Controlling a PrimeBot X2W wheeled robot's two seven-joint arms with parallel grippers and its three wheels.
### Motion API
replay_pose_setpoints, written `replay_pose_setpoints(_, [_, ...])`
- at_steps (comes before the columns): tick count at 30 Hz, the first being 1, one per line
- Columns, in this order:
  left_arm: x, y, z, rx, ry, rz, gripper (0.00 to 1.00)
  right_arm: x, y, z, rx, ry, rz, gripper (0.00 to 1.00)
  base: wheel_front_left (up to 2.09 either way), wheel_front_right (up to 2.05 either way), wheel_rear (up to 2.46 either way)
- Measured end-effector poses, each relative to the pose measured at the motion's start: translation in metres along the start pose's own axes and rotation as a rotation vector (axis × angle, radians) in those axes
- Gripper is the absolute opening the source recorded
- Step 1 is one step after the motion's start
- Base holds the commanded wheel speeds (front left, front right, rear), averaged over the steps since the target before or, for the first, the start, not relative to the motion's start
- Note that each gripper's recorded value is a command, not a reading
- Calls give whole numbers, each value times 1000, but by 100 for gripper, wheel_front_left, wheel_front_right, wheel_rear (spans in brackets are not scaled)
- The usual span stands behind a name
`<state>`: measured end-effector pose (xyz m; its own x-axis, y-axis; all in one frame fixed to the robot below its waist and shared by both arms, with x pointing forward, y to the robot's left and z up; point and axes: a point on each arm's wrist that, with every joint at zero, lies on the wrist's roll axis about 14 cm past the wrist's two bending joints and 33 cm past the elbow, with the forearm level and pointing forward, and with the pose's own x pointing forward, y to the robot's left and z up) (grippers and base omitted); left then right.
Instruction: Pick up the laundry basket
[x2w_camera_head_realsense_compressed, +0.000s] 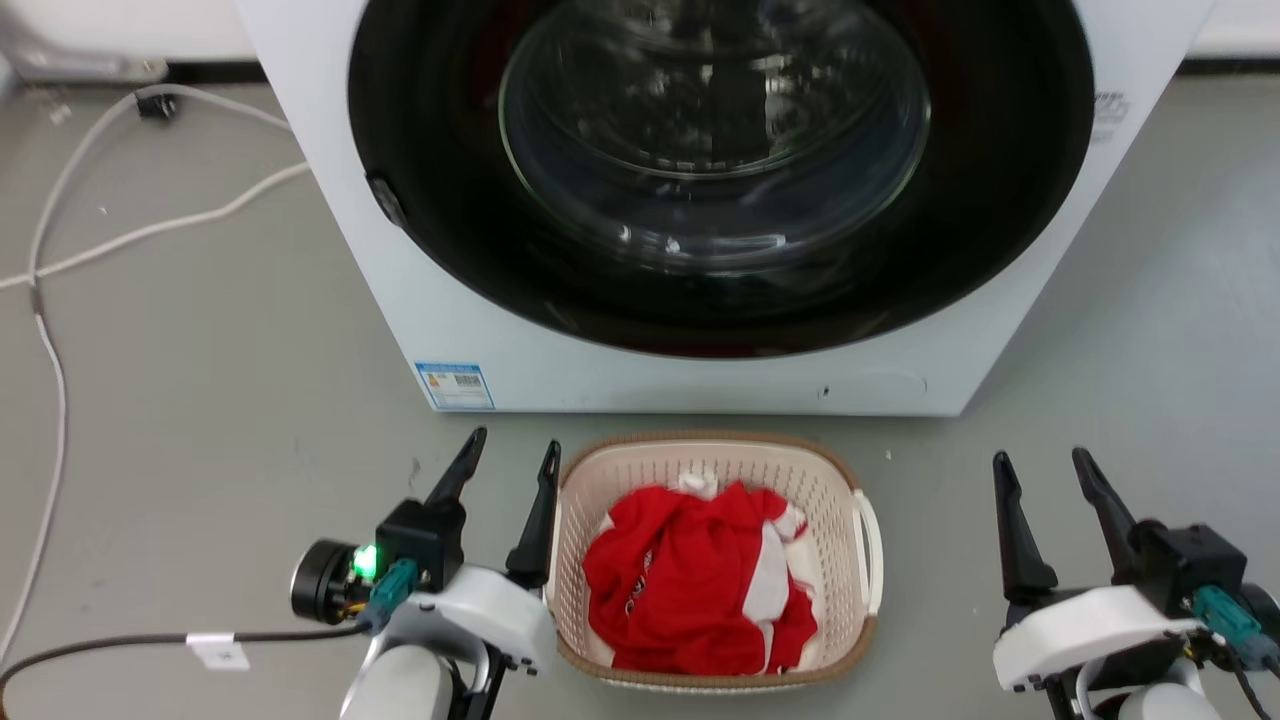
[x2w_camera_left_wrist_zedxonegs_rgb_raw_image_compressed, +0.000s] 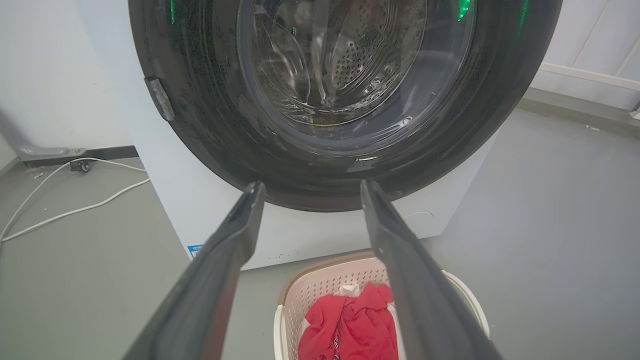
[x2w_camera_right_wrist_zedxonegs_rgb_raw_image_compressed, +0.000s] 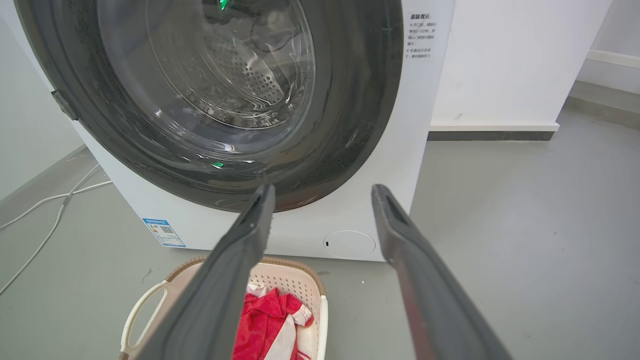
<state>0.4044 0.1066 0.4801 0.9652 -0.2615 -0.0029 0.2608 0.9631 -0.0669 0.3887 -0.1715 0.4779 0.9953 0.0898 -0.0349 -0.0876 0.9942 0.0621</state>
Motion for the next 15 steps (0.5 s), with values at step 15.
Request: replay_pose_setpoints(15, [58, 15, -130, -75, 354, -41, 100, 55, -9, -115, 28, 299, -11, 100, 0, 0, 0])
